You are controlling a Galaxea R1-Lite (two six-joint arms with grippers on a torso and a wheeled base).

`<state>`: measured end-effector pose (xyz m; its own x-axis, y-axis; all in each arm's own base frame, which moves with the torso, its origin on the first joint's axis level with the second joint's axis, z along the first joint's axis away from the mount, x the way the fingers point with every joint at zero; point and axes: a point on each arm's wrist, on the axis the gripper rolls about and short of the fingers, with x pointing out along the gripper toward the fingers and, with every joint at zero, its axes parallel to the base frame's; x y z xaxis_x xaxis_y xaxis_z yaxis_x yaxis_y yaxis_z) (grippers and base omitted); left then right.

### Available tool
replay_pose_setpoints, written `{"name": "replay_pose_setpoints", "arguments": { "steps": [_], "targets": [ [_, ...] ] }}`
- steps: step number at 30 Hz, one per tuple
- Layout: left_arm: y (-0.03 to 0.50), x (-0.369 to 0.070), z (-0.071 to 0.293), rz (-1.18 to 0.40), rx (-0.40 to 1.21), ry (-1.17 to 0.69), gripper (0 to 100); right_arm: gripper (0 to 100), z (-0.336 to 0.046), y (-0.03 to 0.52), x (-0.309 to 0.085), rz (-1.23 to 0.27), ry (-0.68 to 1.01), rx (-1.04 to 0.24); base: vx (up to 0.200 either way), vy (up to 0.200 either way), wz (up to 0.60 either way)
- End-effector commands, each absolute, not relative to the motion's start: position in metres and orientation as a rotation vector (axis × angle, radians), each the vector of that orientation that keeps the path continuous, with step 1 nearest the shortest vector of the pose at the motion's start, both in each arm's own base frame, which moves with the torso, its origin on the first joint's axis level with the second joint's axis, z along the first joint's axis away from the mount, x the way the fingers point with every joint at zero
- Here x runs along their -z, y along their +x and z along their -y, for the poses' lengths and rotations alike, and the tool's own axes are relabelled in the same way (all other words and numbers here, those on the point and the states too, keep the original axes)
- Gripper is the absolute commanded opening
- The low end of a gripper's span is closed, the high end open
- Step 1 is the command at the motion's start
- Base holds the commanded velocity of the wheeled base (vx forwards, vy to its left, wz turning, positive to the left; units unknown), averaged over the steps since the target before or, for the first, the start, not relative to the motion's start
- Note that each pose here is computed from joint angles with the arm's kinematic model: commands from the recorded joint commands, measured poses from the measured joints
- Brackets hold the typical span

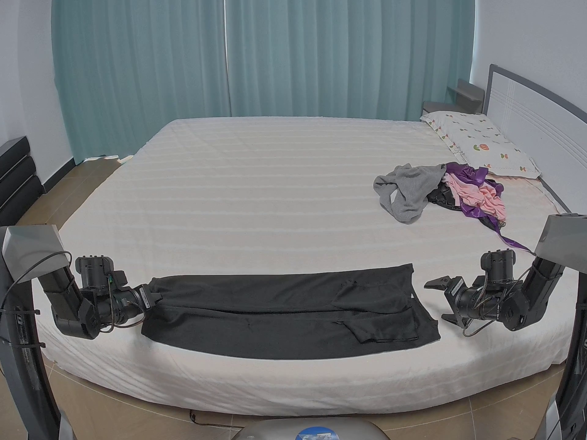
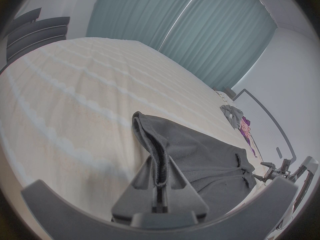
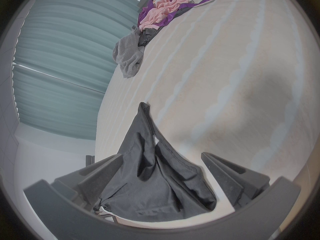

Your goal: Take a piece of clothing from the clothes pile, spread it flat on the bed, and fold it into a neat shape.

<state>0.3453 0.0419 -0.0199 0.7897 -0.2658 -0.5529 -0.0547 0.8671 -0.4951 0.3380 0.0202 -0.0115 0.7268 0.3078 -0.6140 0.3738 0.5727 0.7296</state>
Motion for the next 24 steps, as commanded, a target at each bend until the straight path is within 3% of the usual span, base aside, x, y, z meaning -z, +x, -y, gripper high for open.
{"name": "replay_pose_setpoints", "arguments": {
  "steps": [1,3,24],
  "targets": [
    [0.353,0.016,-0.041,-0.633,0.12,-0.536,0,100,-0.02,0.338,0.012,-0.791,0.988,0.045,0.0,0.0,0.0],
    [0.356,0.014,-0.039,-0.627,0.121,-0.548,0,100,-0.02,0.338,0.012,-0.791,0.988,0.045,0.0,0.0,0.0],
    [0.356,-0.029,-0.005,-0.579,0.183,-0.571,0,100,-0.02,0.338,0.012,-0.79,0.989,0.045,0.0,-0.2,0.0]
  ]
}}
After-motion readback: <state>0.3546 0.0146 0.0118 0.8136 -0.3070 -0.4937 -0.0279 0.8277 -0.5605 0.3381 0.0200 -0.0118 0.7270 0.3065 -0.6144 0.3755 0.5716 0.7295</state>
